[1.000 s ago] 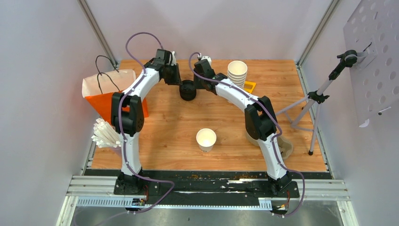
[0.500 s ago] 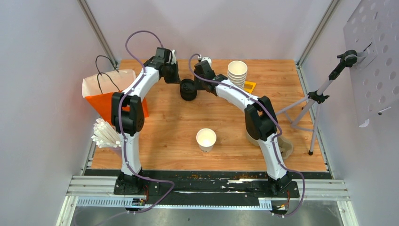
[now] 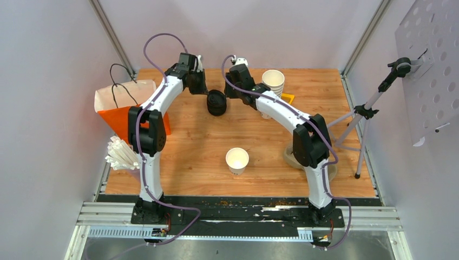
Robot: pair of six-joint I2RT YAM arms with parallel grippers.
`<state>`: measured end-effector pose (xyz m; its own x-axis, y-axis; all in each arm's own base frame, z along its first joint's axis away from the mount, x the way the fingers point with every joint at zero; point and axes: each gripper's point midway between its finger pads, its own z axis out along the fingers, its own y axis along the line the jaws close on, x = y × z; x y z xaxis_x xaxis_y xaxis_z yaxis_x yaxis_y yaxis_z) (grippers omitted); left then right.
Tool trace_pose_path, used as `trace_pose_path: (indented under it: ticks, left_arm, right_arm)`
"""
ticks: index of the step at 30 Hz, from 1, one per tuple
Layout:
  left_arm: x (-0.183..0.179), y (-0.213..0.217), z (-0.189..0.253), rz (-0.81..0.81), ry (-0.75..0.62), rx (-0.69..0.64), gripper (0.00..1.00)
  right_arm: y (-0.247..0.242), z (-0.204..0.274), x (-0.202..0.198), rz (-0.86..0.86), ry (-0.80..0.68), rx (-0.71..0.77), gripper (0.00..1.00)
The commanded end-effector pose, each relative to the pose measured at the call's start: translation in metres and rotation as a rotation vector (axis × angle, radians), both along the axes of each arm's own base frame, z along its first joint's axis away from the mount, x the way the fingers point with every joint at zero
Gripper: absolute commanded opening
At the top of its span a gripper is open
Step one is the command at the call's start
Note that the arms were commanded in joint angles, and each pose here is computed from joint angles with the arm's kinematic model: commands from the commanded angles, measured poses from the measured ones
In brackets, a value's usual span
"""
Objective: Pack the takeout coffee
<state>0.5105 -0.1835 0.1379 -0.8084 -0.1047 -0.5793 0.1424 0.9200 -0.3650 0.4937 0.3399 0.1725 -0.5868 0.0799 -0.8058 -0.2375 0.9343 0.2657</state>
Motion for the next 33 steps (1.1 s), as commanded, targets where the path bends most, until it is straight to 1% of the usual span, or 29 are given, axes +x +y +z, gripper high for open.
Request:
trace_pose_path:
  ticks: [1,7,12,17,19,22,25,27,28,29,30,33]
  left_arm:
    - [0.0,-0.003,0.048,0.001,-0.087,-0.03,0.0]
    - [-0.002,-0.002,0.07,0.008,-0.124,-0.042,0.0]
    - [-0.007,-0.004,0.083,0.006,-0.136,-0.065,0.0]
    - [-0.014,-0.003,0.093,0.005,-0.141,-0.075,0.0]
    - [-0.018,-0.002,0.098,0.005,-0.144,-0.073,0.0]
    - [-0.025,-0.002,0.107,-0.003,-0.143,-0.081,0.0]
    - [-0.037,-0.003,0.116,-0.012,-0.131,-0.094,0.0]
    - [-0.049,-0.007,0.121,-0.027,-0.121,-0.1,0.0]
    - [-0.056,-0.009,0.124,-0.038,-0.119,-0.102,0.0]
    - [-0.064,-0.013,0.125,-0.053,-0.11,-0.104,0.0]
    - [-0.071,-0.015,0.127,-0.064,-0.101,-0.105,0.0]
    - [-0.095,-0.017,0.132,-0.081,-0.076,-0.096,0.0]
  right_arm:
    - [0.003,0.06,-0.002,0.075,-0.146,0.074,0.32]
    - [0.012,0.072,-0.024,0.253,-0.246,0.076,0.34]
    - [0.022,0.07,-0.038,0.396,-0.309,0.064,0.36]
    - [0.03,0.081,-0.053,0.511,-0.408,0.082,0.37]
    - [0.027,0.086,-0.059,0.524,-0.436,0.084,0.38]
    - [0.019,0.095,-0.069,0.533,-0.45,0.068,0.43]
    - [0.02,0.104,-0.094,0.669,-0.534,0.039,0.49]
    - [0.02,0.11,-0.116,0.771,-0.622,0.024,0.54]
    - [0.022,0.115,-0.126,0.813,-0.675,0.012,0.59]
    - [0.022,0.119,-0.134,0.843,-0.724,-0.011,0.62]
    - [0.023,0.123,-0.142,0.866,-0.768,-0.042,0.64]
    - [0.027,0.123,-0.166,0.934,-0.849,-0.175,0.65]
